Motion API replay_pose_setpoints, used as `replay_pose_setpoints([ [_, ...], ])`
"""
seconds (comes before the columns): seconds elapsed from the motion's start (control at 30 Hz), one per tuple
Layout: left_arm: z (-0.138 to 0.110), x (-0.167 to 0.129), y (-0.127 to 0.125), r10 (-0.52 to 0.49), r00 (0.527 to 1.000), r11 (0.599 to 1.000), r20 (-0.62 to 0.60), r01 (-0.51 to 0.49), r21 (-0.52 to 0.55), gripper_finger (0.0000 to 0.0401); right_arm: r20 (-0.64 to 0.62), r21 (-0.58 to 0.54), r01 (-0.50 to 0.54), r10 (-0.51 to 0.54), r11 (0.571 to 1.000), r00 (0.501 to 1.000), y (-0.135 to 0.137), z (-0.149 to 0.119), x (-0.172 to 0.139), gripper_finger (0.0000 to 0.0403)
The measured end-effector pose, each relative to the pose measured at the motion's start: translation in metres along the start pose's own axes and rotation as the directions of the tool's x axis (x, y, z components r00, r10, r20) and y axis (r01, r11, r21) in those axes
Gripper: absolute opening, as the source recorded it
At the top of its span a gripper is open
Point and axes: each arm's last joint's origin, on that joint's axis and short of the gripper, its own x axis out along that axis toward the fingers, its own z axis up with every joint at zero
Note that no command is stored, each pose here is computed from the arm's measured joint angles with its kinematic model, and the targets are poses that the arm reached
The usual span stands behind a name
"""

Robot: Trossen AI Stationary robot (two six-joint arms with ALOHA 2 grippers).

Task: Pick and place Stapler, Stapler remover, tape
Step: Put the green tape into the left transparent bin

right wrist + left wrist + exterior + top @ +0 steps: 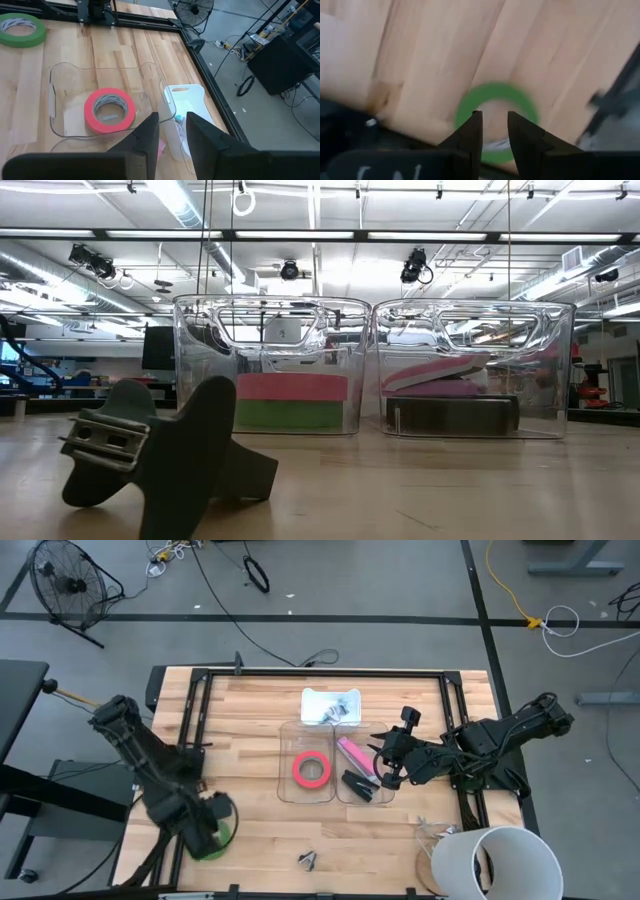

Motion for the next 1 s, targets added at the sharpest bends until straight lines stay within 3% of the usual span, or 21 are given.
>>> replay_pose_setpoints([
  [0.23, -0.029, 0.016, -0.014, 0.104, 0.991, 0.963, -0.082, -0.08, 0.259, 0.0094, 0.0, -0.005, 0.001, -0.001, 1.0, 1.0, 0.0, 0.0, 0.0, 0.0097],
  [0.4, -0.037, 0.031, -0.023, 0.168, 0.983, 0.932, -0.078, -0.133, 0.338, 0.0094, 0.001, -0.005, 0.002, -0.002, 1.0, 1.0, 0.0, 0.0, 0.0, 0.0097],
  [0.63, -0.038, 0.051, -0.031, 0.262, 0.965, 0.88, -0.015, -0.233, 0.415, 0.0094, 0.001, 0.001, 0.002, -0.002, 1.0, 1.0, 0.0, 0.0, 0.0, 0.0097],
  [0.83, -0.036, 0.058, -0.027, 0.379, 0.921, 0.84, 0.089, -0.383, 0.383, 0.0094, 0.001, 0.001, 0.002, -0.002, 1.0, 1.0, 0.0, 0.0, 0.0, 0.0097],
  [1.0, -0.04, 0.066, -0.016, 0.421, 0.903, 0.821, 0.084, -0.419, 0.387, 0.0094, 0.001, -0.001, 0.002, -0.002, 1.0, 1.0, 0.0, 0.0, 0.0, 0.0097],
])
